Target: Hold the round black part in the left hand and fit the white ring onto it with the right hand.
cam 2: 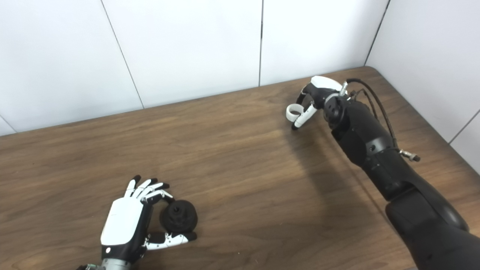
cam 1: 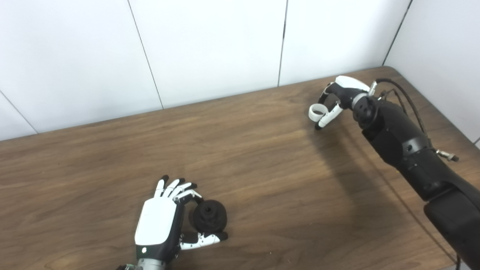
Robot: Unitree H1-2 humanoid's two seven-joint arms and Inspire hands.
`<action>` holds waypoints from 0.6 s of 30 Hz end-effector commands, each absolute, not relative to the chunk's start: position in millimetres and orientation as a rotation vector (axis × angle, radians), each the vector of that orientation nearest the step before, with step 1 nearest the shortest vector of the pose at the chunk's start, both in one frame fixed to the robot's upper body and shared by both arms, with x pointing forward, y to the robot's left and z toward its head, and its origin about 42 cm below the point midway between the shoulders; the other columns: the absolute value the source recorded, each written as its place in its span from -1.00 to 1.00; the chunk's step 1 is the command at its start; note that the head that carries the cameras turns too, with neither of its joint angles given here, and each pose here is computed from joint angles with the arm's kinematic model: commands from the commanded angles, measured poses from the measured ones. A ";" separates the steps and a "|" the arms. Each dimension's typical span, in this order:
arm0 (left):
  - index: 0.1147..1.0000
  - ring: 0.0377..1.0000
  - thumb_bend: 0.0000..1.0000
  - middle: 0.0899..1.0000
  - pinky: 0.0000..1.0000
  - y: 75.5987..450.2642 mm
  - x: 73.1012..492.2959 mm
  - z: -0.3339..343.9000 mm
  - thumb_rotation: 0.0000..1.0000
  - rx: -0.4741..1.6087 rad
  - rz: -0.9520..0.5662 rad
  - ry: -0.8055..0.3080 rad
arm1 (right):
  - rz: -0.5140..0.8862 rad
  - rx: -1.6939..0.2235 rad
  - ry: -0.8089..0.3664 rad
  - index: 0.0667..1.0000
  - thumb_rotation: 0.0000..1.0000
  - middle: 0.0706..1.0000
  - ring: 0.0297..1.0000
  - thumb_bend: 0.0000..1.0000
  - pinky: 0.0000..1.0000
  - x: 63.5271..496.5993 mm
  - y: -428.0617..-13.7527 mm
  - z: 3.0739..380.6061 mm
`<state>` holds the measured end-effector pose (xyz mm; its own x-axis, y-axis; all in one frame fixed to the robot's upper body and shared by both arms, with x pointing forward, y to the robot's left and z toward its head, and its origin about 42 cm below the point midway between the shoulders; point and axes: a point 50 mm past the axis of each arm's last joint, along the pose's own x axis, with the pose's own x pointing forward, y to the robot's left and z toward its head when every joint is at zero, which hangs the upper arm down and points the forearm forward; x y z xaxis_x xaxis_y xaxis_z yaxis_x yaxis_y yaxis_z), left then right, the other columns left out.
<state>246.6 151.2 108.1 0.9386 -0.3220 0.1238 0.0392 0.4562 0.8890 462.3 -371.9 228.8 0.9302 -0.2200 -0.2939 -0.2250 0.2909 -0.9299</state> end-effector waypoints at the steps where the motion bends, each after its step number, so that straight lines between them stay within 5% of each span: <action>1: -0.17 0.76 0.05 0.53 1.00 165.3 234.0 86.2 -0.89 1.143 -0.256 -0.203 | -0.053 -1.307 0.301 0.03 -0.67 0.84 1.00 0.33 0.96 471.9 -372.9 261.9; 5: -0.17 0.76 0.05 0.53 1.00 165.6 234.0 87.1 -0.89 1.145 -0.257 -0.200 | -0.060 -1.292 0.267 -0.09 -0.72 0.78 1.00 0.06 0.94 471.9 -371.8 260.5; 18: -0.17 0.75 0.05 0.53 1.00 164.9 234.3 87.2 -0.89 1.144 -0.255 -0.203 | -0.077 -1.284 0.257 -0.10 -0.74 0.71 0.95 0.04 0.82 470.2 -375.6 253.2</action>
